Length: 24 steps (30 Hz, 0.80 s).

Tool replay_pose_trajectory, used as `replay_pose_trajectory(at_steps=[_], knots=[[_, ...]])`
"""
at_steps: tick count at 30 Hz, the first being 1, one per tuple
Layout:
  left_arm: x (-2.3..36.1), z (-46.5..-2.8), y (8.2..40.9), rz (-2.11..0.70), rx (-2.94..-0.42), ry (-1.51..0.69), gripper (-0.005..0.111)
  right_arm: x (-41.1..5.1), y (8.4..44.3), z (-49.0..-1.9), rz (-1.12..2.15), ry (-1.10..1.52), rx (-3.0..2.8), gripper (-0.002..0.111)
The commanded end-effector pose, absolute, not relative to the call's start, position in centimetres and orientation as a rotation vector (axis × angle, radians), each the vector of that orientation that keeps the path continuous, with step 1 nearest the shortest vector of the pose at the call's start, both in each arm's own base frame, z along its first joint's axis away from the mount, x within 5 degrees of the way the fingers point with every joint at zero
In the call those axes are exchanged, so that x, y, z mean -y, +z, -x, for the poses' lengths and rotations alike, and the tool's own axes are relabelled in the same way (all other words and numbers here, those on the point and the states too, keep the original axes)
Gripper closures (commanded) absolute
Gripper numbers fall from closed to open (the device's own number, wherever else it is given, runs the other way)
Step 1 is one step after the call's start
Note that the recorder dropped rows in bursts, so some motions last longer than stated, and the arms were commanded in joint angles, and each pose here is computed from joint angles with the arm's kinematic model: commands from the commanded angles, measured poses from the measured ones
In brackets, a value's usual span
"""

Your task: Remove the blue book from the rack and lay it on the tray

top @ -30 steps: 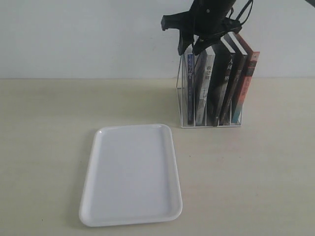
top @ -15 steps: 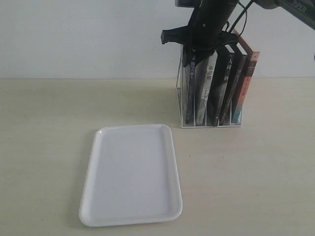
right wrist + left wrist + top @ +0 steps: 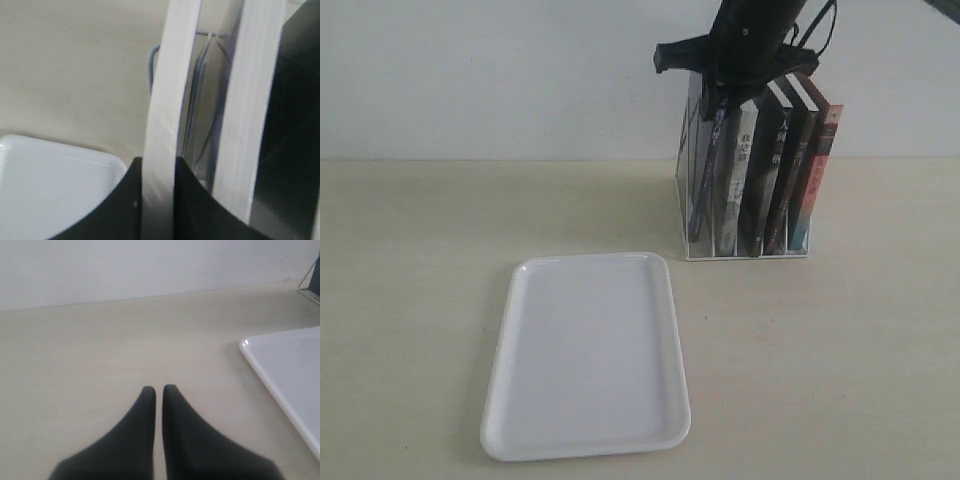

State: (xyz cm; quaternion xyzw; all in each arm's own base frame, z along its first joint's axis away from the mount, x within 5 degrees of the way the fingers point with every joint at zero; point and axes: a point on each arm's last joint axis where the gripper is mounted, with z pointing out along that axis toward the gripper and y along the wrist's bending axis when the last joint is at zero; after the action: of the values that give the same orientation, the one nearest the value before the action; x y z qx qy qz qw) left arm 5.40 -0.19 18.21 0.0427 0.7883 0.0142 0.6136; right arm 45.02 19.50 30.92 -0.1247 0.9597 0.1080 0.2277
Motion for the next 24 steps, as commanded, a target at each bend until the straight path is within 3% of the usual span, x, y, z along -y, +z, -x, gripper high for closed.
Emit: replay_pose_trajectory(at_steps=[1, 9, 24], knots=[[0.2, -5.4, 18.5, -0.097, -1.795, 0.035, 0.102, -18.5, 37.9, -42.4, 0.333, 0.362, -2.469, 0.108], [0.2, -5.4, 18.5, -0.097, -1.795, 0.035, 0.102, -17.3, 42.8, -39.5, 0.326, 0.387, -2.359, 0.108], [0.2, -5.4, 18.5, -0.097, -1.795, 0.035, 0.102, -17.3, 43.2, -39.2, 0.346, 0.391, -2.345, 0.108]])
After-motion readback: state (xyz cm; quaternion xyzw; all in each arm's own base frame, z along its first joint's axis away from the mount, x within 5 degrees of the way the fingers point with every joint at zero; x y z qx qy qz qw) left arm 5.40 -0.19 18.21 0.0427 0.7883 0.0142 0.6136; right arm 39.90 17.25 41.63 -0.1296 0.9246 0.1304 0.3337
